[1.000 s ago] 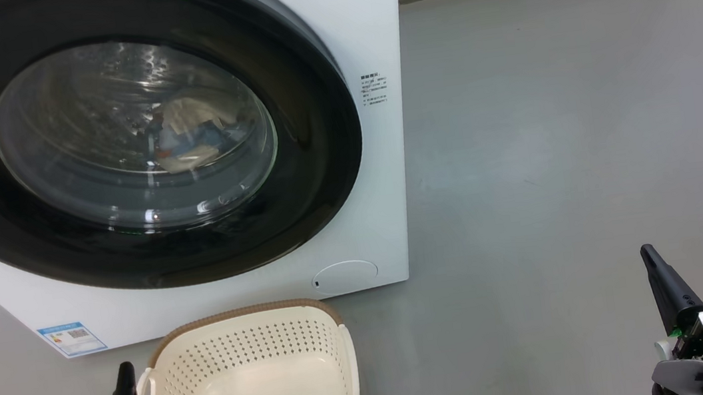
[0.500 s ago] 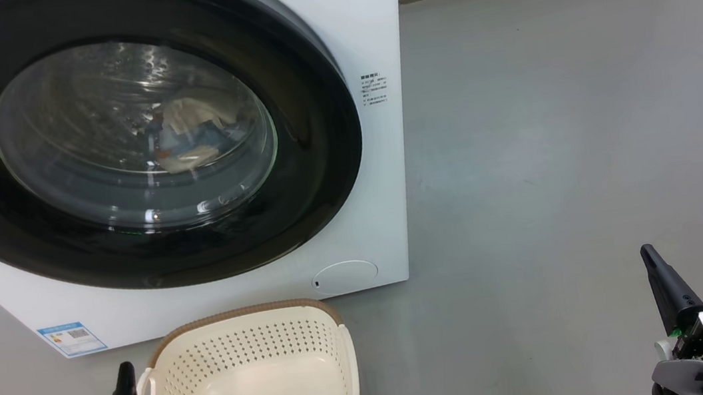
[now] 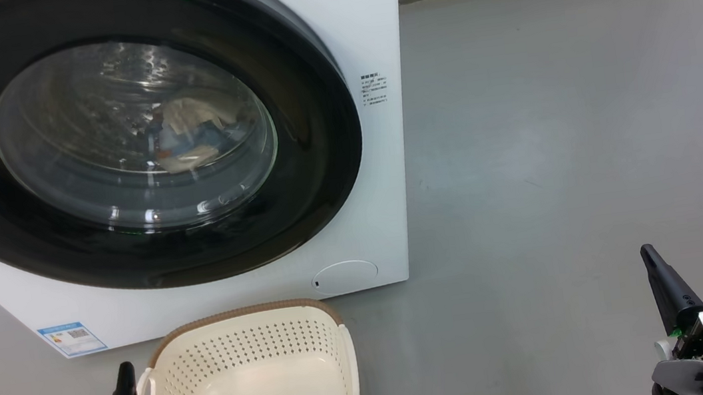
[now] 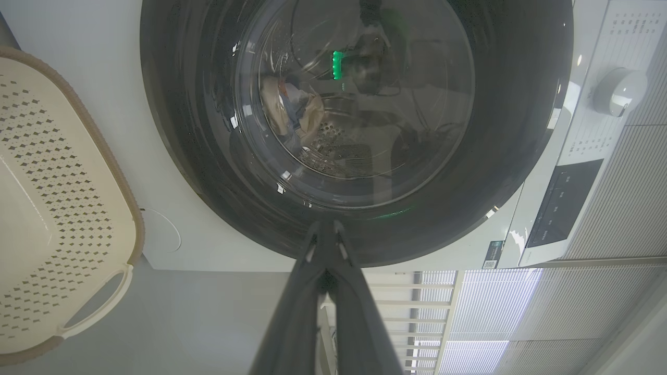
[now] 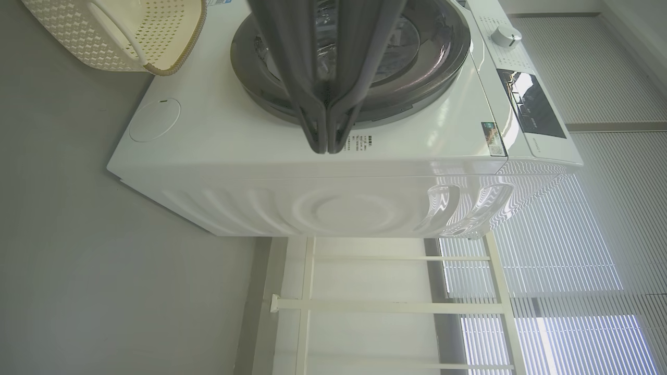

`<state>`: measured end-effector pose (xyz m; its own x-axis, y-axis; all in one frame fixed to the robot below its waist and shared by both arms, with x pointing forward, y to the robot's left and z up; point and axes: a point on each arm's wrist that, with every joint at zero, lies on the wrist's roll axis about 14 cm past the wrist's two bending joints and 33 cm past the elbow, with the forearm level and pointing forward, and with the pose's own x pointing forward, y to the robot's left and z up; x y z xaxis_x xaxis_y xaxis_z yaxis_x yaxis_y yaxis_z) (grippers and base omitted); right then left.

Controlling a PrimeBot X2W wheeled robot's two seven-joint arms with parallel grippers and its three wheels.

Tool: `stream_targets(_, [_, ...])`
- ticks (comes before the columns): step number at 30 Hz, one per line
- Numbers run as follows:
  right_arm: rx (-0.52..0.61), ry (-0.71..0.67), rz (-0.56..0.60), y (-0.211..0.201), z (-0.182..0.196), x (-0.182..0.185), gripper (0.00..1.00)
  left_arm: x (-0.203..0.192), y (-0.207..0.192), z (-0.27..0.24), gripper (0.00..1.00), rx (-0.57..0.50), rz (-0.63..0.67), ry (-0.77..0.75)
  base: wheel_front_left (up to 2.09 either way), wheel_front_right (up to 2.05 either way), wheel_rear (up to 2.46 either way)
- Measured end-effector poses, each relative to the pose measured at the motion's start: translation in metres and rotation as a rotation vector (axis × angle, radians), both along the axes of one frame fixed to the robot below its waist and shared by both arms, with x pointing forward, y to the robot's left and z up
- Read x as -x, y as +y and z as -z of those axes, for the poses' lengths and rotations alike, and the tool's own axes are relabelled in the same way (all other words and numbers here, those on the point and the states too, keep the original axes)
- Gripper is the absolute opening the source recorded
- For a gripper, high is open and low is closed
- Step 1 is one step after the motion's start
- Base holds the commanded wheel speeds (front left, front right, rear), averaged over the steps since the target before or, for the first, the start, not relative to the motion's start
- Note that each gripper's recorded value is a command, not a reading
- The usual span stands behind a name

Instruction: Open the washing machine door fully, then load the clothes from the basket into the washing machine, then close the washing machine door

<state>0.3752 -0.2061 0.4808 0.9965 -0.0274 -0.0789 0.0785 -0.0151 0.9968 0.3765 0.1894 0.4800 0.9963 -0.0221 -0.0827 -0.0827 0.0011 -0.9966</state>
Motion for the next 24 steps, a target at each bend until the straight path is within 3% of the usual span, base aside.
stream_targets(24, [0.000,0.000,0.000,0.0000,0.0000,0.0000,0.00,0.0000,0.0000,0.0000,0.00,0.000,0.000,0.000,0.00,0.00,0.00])
